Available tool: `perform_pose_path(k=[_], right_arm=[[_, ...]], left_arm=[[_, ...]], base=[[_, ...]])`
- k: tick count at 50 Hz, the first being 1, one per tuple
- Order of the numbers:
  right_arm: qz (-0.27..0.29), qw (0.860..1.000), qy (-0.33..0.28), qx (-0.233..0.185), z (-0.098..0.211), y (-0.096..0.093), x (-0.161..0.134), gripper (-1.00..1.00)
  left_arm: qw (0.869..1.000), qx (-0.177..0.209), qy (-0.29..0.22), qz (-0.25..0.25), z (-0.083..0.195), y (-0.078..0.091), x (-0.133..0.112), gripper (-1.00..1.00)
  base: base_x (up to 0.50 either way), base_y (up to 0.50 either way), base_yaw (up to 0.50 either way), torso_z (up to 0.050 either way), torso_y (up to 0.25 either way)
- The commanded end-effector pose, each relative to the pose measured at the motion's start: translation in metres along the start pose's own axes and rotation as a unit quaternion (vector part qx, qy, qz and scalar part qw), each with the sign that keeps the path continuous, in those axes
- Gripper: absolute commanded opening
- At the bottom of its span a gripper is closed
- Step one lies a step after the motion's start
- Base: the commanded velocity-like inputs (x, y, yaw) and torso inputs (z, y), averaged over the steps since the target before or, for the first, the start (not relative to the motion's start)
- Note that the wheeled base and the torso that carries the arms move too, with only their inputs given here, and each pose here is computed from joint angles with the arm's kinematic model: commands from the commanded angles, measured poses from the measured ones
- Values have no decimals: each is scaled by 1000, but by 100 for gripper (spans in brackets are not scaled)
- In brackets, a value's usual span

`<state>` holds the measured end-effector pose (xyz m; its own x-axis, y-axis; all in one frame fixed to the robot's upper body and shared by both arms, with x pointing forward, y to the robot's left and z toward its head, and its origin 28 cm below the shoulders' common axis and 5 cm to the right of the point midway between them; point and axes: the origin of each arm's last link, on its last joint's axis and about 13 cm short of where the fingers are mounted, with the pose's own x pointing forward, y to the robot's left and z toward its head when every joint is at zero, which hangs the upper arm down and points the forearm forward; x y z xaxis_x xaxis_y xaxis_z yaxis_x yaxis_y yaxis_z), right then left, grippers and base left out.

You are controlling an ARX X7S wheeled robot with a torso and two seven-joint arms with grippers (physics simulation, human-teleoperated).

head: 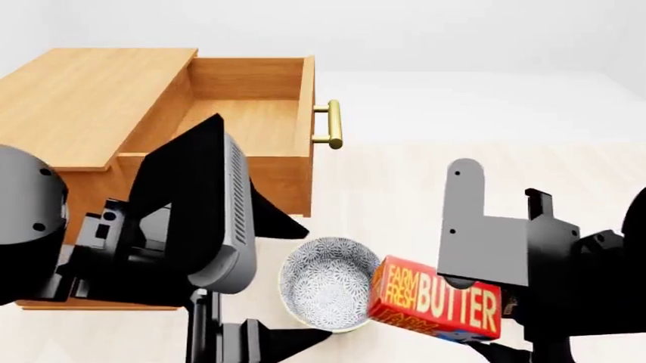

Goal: Put the butter at the back in the top drawer of the cabinet and close it.

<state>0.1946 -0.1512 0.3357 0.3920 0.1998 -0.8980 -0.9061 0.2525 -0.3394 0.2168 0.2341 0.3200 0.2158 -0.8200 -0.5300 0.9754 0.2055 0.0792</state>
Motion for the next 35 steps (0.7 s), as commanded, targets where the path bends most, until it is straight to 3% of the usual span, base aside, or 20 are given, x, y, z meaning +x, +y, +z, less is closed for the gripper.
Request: perform_pose_path(k=[1, 35], right_arm=[[-29, 999, -21, -24, 12, 1, -11, -100], [-18, 997, -46, -59, 30, 3, -7, -100]], left_arm=[[1000, 10, 10, -7, -2, 5, 8, 100], [998, 35, -1, -53, -6, 14, 31, 100]], base=[[0, 0, 0, 0, 0], [0, 0, 0, 0, 1]])
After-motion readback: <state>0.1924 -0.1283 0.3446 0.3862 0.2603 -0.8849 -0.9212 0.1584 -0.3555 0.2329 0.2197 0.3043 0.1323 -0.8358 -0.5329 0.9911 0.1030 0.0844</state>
